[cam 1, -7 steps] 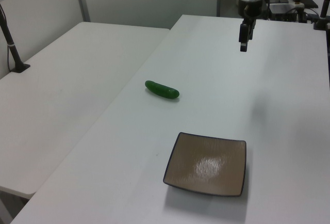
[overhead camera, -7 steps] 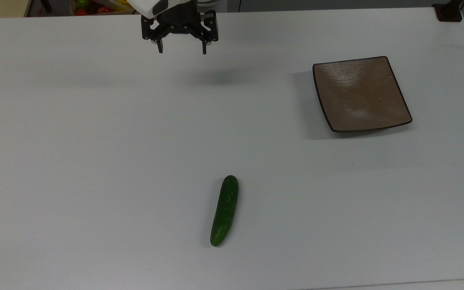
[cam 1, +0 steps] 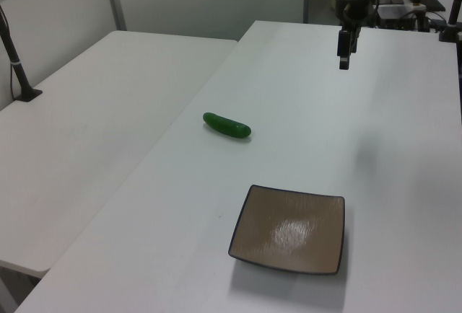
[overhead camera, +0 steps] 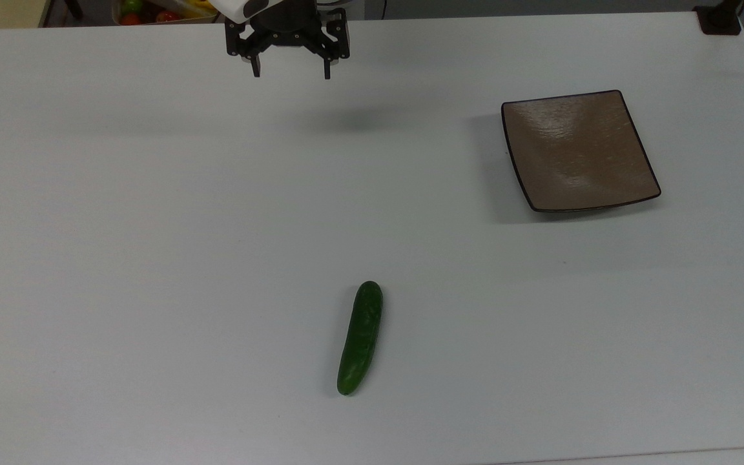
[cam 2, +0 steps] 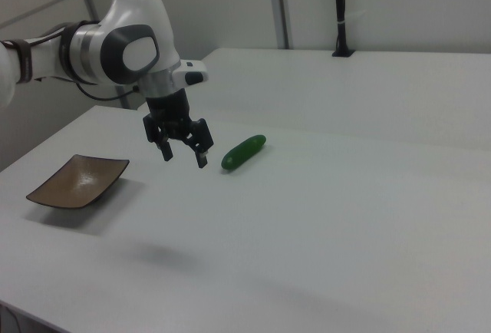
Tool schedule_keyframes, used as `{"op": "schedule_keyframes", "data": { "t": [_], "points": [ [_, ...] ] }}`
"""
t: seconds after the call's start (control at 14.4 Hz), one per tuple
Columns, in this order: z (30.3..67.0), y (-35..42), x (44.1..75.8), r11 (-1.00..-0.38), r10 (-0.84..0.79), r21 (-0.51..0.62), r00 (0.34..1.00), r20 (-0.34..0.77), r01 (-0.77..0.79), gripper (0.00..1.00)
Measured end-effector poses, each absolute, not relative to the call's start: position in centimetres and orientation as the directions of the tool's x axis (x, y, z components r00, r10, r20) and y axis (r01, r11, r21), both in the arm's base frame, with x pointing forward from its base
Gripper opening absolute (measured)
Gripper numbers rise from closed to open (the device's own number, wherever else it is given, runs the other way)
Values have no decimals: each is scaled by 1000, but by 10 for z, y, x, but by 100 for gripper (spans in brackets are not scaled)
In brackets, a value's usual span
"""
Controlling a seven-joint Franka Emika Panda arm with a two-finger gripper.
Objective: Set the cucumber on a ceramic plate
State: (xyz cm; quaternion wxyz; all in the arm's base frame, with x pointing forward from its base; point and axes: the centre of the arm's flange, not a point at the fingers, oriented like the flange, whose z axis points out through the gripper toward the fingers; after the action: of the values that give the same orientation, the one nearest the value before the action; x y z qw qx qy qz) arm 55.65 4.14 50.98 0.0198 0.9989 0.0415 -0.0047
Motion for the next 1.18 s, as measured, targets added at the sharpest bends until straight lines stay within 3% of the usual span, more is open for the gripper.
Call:
{"op": "schedule_keyframes", "data": {
  "t": [0.62,0.9,1.18],
  "points": [
    [515,44,561,-996,81,30,997,2,81,100],
    [517,63,608,-999,35,5,995,92,34,100],
    [484,85,650,-999,-36,-19,980,198,-33,100]
  ]
}}
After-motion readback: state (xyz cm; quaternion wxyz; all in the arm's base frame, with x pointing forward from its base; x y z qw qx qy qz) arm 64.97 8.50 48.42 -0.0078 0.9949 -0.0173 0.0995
